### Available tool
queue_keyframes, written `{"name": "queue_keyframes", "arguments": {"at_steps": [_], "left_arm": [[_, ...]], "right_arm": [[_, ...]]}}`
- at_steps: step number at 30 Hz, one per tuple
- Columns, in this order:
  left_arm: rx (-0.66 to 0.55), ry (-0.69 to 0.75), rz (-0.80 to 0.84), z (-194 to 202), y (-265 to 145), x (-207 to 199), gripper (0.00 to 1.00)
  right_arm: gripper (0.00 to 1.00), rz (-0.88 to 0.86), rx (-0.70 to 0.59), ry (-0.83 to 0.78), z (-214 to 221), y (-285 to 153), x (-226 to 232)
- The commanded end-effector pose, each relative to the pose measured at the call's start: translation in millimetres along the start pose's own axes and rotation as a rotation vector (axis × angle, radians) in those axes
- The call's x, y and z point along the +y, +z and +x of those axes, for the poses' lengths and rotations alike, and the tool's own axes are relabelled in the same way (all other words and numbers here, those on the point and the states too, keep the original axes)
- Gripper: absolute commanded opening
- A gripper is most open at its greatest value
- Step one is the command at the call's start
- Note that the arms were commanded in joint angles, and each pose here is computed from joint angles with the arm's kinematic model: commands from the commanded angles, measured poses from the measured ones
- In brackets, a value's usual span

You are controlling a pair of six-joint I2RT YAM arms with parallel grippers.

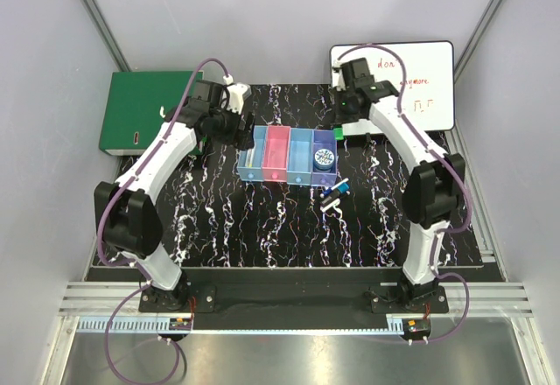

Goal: Sort the stationery into containers
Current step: Place the pen in the storage box.

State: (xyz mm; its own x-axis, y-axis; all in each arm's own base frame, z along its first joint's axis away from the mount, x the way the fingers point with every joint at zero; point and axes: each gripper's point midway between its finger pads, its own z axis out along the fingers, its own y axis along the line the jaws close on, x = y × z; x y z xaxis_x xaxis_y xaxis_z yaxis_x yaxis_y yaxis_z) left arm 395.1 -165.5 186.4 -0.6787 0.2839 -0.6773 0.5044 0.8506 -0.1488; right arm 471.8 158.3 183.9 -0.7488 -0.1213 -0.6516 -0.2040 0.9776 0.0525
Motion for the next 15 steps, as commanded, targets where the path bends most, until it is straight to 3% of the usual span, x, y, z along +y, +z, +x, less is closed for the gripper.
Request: {"name": "queue_keyframes", "arguments": {"at_steps": [1,15], "left_arm": [[-0.096,0.041,-0.035,-22,-19,4,0.86],[-0.107,0.057,-0.045,-20,-23,5,0.86]], "right_arm": [[0.0,-0.12,-0.002,-0.02,-5,13,51],[0.0,-0.222,0.064,-0.058,17,49,116]]}}
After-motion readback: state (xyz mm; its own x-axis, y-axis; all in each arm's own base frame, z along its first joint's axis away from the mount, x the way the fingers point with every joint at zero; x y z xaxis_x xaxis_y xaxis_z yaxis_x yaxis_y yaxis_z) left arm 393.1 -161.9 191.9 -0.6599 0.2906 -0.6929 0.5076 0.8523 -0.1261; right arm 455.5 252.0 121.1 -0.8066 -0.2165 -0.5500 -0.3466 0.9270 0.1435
